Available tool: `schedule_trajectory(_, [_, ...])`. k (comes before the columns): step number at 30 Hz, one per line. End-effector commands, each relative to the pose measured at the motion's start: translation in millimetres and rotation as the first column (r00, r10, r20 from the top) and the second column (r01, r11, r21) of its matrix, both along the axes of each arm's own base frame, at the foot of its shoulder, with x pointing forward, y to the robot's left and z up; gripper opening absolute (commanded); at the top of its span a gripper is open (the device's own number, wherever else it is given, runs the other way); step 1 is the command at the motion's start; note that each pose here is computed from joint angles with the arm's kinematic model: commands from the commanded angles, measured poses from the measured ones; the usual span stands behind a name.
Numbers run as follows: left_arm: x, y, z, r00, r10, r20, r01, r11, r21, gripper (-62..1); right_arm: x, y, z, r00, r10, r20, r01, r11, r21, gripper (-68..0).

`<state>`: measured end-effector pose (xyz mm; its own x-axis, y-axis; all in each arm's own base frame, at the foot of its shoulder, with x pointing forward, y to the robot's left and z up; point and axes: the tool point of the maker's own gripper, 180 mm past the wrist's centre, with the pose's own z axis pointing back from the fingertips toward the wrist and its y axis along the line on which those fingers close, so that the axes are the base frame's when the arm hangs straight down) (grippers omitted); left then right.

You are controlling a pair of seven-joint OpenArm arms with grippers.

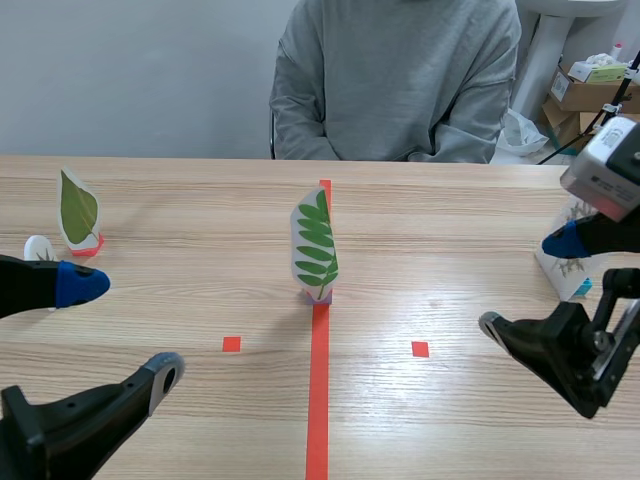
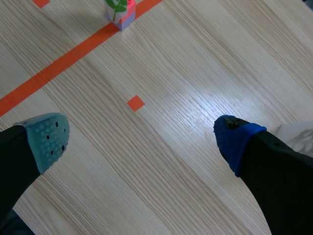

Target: Do the leaf sorting experiment

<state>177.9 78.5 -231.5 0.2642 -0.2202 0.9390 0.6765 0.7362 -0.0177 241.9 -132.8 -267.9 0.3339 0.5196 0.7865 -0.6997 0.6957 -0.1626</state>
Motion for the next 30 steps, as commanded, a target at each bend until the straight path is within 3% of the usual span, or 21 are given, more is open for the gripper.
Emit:
schedule_trajectory(1, [0.3, -4.4, 6.4, 1.000, -0.002, 0.014, 0.003, 0.999, -0.033, -4.3, 3.0, 3.5, 8.7, 1.000, 0.008, 0.029, -0.009, 1.000, 0.014, -6.7])
schedule_trajectory(4, [0.3, -4.4, 6.3, 1.000, -0.002, 0.013, 0.003, 0.999, -0.032, -4.3, 5.0, -0.3, 7.3, 1.000, -0.007, 0.022, 0.008, 1.000, -0.004, -6.7])
schedule_trajectory(8, [0.3, -4.4, 6.4, 1.000, -0.002, 0.014, 0.003, 0.999, -0.033, -4.3, 21.4, -15.9, 9.5, 0.997, -0.056, 0.044, 0.059, 0.996, -0.070, -6.7])
schedule_trajectory(11, [0.3, -4.4, 6.3, 1.000, -0.002, 0.013, 0.003, 0.999, -0.032, -4.3, 35.8, -23.9, 9.1, 0.998, -0.030, 0.049, 0.035, 0.995, -0.096, -6.7])
schedule_trajectory(17, [0.3, -4.4, 6.3, 1.000, -0.002, 0.013, 0.003, 0.999, -0.032, -4.3, 72.2, -32.9, -8.7, 1.000, -0.005, 0.005, 0.006, 0.996, -0.085, -6.7])
schedule_trajectory(22, [0.3, -4.4, 6.3, 1.000, -0.002, 0.013, 0.003, 0.999, -0.032, -4.3, 98.6, -11.4, -26.7, 0.997, 0.058, -0.044, -0.061, 0.996, -0.059, -6.7])
schedule_trajectory(26, [0.3, -4.4, 6.3, 1.000, -0.002, 0.013, 0.003, 0.999, -0.032, -4.3, 114.5, 21.6, -36.8, 0.987, 0.142, -0.071, -0.144, 0.989, -0.022, -6.7])
schedule_trajectory(30, [0.3, -4.4, 6.2, 1.000, -0.002, 0.013, 0.003, 0.999, -0.032, -4.3, 128.2, 57.3, -47.7, 0.975, 0.211, -0.072, -0.213, 0.977, -0.026, -6.7])
